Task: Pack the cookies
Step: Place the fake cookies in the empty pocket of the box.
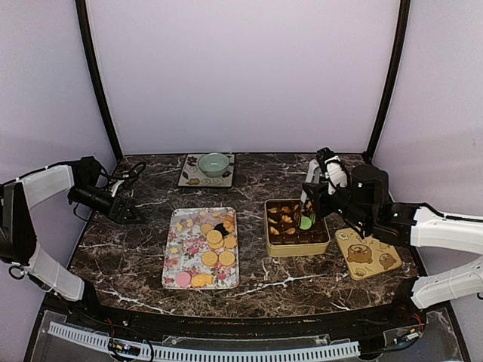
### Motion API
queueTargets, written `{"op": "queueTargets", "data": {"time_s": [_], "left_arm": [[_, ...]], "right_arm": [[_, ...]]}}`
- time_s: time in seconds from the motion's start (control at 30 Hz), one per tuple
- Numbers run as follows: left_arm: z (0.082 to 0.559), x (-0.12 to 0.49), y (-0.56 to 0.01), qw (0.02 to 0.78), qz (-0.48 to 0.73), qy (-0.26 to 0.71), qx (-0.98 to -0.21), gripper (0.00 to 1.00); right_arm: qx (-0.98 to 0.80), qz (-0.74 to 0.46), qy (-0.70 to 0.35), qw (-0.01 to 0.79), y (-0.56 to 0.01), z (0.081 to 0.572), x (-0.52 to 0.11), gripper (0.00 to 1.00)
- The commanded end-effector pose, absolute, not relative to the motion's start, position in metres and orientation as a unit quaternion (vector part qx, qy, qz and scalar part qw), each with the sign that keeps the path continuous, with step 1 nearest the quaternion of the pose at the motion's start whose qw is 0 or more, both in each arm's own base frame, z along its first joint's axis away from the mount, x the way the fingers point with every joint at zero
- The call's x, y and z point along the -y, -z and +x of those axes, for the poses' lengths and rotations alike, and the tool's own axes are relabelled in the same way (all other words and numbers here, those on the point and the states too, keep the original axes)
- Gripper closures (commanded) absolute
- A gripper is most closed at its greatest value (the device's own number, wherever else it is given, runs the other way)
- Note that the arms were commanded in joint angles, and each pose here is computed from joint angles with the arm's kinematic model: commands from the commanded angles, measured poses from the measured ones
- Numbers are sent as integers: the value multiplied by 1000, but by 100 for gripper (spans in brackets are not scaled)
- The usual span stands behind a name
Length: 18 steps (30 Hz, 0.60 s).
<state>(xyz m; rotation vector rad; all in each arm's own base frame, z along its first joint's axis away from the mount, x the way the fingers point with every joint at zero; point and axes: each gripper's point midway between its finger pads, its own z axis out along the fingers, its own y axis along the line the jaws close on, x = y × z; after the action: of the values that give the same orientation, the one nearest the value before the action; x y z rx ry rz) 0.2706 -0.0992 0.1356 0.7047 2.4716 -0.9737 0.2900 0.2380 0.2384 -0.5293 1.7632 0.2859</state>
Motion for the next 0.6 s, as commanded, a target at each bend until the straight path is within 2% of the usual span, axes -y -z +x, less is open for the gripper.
{"op": "queueTargets", "data": {"time_s": [0.0, 0.33, 0.57], "left_arm": [[275, 100, -144, 204, 258, 346, -879, 4], [275, 100, -147, 206, 259, 346, -878, 4], [275, 100, -148, 208, 260, 345, -878, 4]], "right_arm": [[-743, -204, -141, 622, -254, 296, -238, 61], [-738, -209, -149, 624, -263, 296, -244, 58], [-740, -214, -155, 618, -264, 295, -246, 65]]}}
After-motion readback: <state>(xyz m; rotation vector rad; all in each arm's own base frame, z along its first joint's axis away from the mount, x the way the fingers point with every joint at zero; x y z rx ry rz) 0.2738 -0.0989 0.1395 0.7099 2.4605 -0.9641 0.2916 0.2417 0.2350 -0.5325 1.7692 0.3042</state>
